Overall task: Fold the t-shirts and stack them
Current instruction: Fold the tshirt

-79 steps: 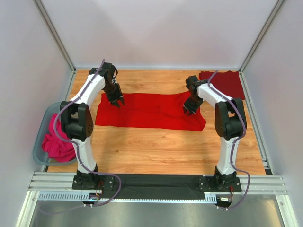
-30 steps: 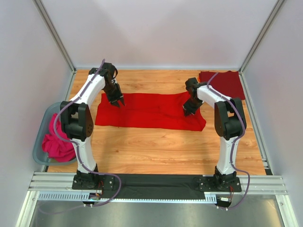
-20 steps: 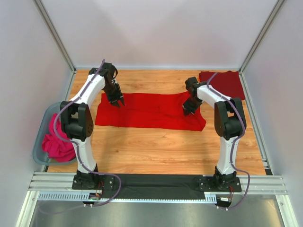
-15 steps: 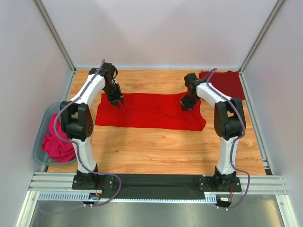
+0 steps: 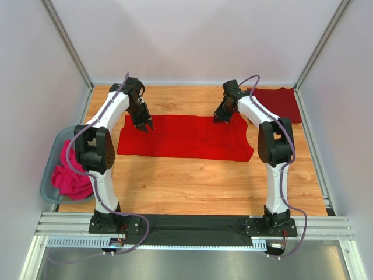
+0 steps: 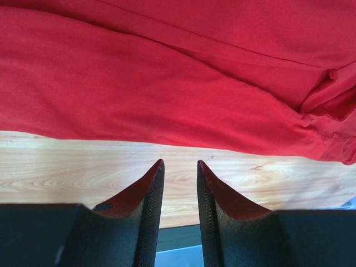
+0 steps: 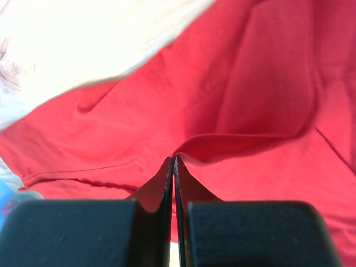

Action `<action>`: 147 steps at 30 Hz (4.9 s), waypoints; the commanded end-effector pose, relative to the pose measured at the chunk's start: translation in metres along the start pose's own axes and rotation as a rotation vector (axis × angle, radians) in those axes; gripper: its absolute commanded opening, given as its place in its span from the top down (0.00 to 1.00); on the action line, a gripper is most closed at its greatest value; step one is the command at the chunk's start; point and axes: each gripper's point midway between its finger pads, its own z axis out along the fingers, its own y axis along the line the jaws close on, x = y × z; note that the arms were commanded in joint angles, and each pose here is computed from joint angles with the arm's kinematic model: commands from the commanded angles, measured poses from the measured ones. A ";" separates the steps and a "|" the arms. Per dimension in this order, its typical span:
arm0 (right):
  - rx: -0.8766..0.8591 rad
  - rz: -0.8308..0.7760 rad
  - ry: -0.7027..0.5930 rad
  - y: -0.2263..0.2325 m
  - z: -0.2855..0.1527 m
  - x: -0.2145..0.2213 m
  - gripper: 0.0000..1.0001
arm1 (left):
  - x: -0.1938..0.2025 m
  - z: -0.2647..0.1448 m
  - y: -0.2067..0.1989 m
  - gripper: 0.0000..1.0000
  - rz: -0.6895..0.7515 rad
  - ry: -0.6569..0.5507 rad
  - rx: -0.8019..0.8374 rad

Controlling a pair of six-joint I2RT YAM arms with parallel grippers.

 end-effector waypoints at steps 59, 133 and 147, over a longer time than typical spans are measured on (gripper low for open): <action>0.192 -0.193 0.012 -0.066 0.034 -0.028 0.68 | 0.034 0.017 0.032 0.57 0.007 0.053 -0.100; -0.253 -0.067 -0.215 -0.017 0.056 -0.196 0.73 | 0.086 0.014 0.028 0.56 0.152 0.173 -0.056; -0.274 -0.067 -0.255 -0.006 -0.053 -0.166 0.48 | 0.144 0.083 0.078 0.59 0.061 0.341 -0.132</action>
